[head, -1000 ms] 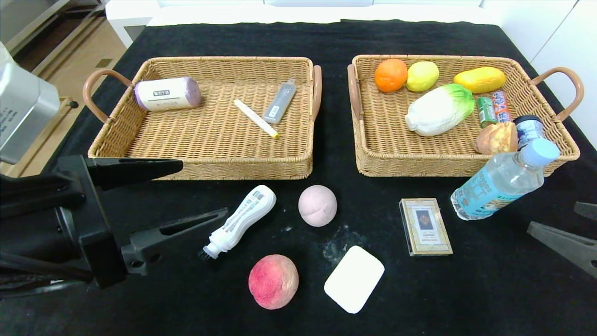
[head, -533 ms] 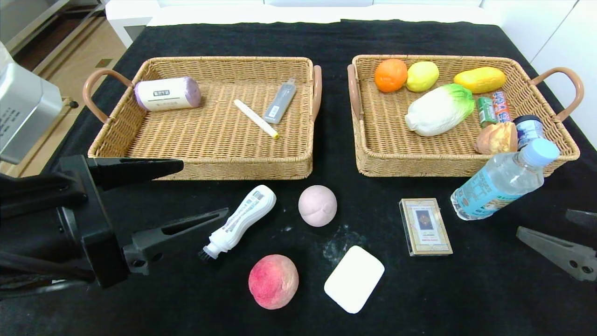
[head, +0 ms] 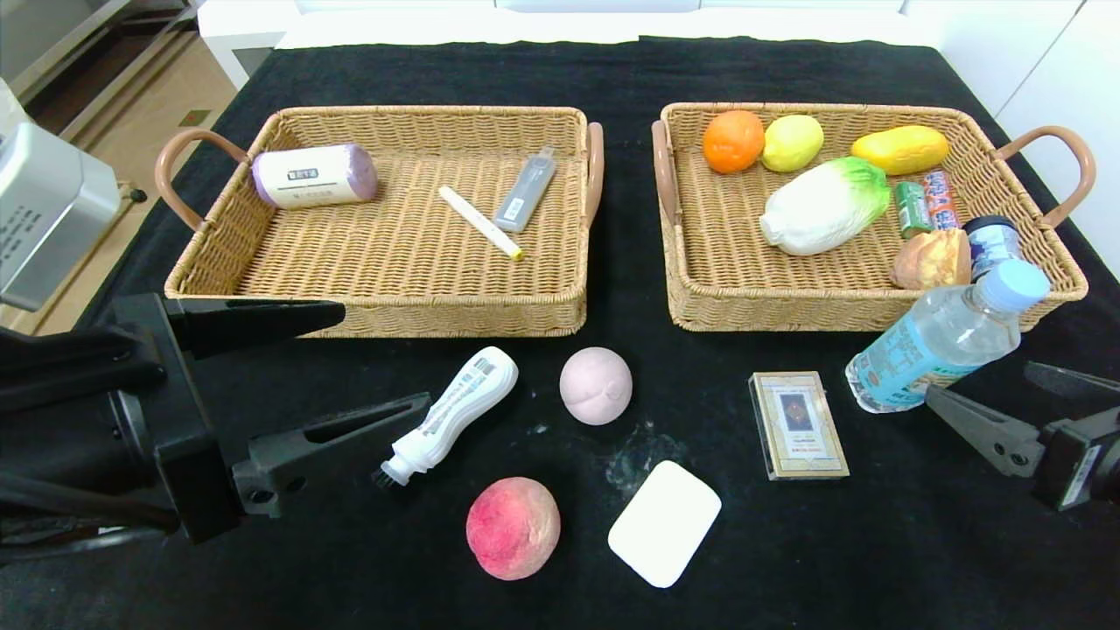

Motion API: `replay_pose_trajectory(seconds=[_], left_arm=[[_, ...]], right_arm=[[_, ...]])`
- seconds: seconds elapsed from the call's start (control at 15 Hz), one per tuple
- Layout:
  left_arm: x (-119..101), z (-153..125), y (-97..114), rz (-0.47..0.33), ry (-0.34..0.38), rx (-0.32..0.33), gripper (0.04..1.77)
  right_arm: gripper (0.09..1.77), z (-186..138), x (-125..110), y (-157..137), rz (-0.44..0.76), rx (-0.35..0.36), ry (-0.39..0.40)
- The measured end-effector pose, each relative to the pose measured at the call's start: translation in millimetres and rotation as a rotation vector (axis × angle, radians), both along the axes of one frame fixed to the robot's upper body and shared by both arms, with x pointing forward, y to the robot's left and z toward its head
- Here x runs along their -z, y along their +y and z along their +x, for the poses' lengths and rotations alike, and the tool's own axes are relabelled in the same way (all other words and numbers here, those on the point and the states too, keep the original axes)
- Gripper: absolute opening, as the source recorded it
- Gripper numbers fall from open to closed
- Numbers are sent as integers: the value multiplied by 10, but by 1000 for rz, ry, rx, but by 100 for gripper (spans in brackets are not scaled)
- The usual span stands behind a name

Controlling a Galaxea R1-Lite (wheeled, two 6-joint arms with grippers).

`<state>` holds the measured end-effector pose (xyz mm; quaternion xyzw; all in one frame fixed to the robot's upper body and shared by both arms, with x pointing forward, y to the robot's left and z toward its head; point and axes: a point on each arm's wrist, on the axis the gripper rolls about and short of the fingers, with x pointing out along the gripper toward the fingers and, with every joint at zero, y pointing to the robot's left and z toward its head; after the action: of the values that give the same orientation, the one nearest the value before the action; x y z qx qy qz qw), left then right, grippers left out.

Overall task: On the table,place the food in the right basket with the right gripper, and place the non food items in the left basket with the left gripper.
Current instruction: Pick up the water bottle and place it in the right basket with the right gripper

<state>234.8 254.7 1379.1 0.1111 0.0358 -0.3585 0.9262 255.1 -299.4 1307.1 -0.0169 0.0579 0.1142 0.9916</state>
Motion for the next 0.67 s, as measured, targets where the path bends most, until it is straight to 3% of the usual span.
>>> replay_pose_trajectory(seconds=[0.33,0.67], left_arm=[[4,1,-1,1,2,0,172],[4,0,0,1,1,0,172]], right_arm=[[171,176,93,137,16,-16,-59],[171,347,75,186,32,35,-120]])
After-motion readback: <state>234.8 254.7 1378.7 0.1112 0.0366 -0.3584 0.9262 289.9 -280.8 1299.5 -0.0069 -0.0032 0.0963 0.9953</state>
